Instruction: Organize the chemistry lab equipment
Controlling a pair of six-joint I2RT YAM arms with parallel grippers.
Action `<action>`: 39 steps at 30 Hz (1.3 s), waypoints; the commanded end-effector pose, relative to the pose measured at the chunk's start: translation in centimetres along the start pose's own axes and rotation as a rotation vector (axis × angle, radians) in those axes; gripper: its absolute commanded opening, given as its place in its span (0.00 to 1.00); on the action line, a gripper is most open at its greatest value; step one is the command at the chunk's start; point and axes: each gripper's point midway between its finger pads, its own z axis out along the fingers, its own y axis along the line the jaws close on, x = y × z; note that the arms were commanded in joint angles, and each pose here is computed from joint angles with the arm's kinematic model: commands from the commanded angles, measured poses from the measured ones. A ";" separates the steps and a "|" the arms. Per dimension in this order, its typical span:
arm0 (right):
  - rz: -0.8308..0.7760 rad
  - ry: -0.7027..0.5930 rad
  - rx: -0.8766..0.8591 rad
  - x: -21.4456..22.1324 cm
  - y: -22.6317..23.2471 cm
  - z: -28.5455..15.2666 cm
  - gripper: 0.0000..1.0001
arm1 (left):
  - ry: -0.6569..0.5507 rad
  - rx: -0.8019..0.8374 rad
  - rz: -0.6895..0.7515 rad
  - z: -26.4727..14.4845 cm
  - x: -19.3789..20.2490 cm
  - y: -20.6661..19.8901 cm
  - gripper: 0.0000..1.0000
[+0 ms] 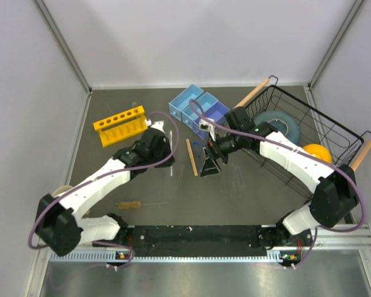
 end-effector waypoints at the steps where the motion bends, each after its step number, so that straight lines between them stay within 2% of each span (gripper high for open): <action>1: -0.006 -0.113 -0.107 -3.3 2.2 -1.3 0.99 | -0.151 0.312 -0.101 -3.7 -3.3 -5.5 0.14; 5: 0.094 -0.155 -0.150 -5.1 3.1 -1.5 0.99 | -0.286 0.580 -0.183 -7.6 -6.5 -9.9 0.13; 8: 0.160 -0.192 -0.168 -6.7 3.4 -1.7 0.98 | -0.333 0.669 -0.231 -9.0 -7.8 -11.6 0.13; 15: 0.251 -0.215 -0.143 -7.8 2.5 -0.9 0.96 | -0.393 0.732 -0.347 -10.0 -10.0 -13.6 0.13; 22: 0.265 -0.228 -0.061 -7.8 0.9 -0.7 0.85 | -0.387 0.742 -0.374 -9.6 -9.8 -15.2 0.13; 25: 0.273 -0.230 -0.049 -7.8 0.5 -0.7 0.77 | -0.384 0.746 -0.381 -9.6 -9.5 -15.4 0.14; 28: 0.284 -0.232 -0.036 -7.7 0.2 -0.7 0.54 | -0.400 0.743 -0.389 -9.9 -9.6 -15.3 0.13; 29: 0.286 -0.231 -0.033 -7.6 0.1 -0.7 0.41 | -0.420 0.712 -0.405 -9.6 -9.9 -14.7 0.13; 32: 0.294 -0.231 -0.015 -7.1 -0.1 -0.6 0.29 | -0.430 0.701 -0.416 -9.6 -9.8 -14.3 0.13; 38: 0.276 -0.235 -0.007 -6.7 0.0 -0.8 0.14 | -0.423 0.686 -0.409 -9.2 -9.5 -14.1 0.15; 39: 0.274 -0.234 -0.012 -6.6 0.0 -0.8 0.13 | -0.424 0.687 -0.400 -9.3 -9.5 -14.1 0.20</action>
